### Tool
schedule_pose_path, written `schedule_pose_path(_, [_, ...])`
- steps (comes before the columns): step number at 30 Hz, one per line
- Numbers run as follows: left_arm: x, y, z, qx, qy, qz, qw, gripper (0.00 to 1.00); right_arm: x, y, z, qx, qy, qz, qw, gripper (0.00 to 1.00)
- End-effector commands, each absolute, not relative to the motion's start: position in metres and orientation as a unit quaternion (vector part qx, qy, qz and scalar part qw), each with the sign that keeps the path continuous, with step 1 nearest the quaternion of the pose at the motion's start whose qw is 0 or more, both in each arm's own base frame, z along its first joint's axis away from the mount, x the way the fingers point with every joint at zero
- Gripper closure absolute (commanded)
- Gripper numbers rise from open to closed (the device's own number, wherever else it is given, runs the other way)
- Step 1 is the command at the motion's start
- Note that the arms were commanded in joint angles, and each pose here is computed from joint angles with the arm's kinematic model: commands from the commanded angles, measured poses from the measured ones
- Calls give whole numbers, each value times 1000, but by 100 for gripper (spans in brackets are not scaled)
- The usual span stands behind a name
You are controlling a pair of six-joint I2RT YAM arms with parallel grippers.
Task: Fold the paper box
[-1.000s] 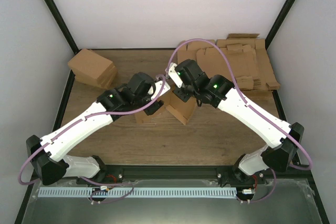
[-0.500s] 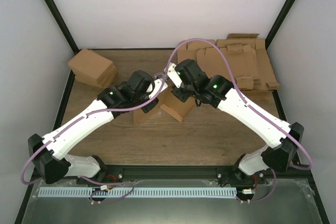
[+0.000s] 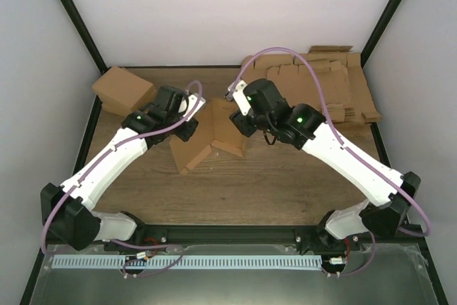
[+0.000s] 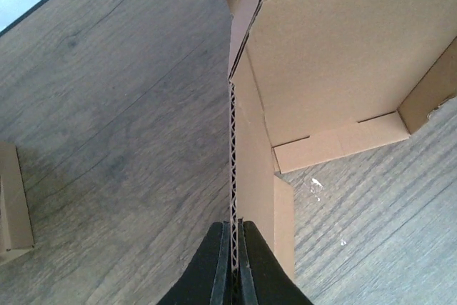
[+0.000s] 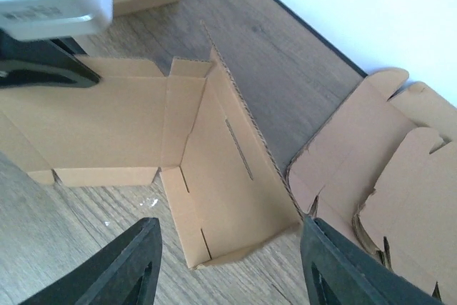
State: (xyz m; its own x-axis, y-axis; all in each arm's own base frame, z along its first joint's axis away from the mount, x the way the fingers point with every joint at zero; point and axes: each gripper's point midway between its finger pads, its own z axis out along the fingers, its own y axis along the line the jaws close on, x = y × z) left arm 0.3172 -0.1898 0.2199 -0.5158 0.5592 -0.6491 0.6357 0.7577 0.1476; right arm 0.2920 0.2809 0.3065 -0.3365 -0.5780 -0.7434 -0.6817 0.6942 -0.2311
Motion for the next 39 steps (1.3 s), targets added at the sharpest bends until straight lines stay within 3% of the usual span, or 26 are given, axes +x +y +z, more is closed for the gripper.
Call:
schedule_pose_path(1, [318,-187,203,343,875,-66,335,96,282,274,351,-328,803,114,484,42])
schedule_pose_path(5, [304,-193,202,357,865,-98,338,96,288,248,356,-259,816,135,499,37])
schedule_pose_path(14, [285,-191,182,329,876,-128,330,96,281,226,338,-173,820,298,458,34])
schedule_pose_path(18, [284,-191,180,322,877,-127,334,96,267,230,316,-162,815,349,432,47])
schedule_pose_path(23, [283,-190,178,322,877,-115,337,96,256,234,298,-148,806,391,419,50])
schedule_pose_path(29, [282,-192,169,331,878,-108,328,96,266,230,265,-123,813,378,425,59])
schedule_pose_path(39, [280,-192,170,339,876,-100,327,95,288,222,262,-87,808,354,462,63])
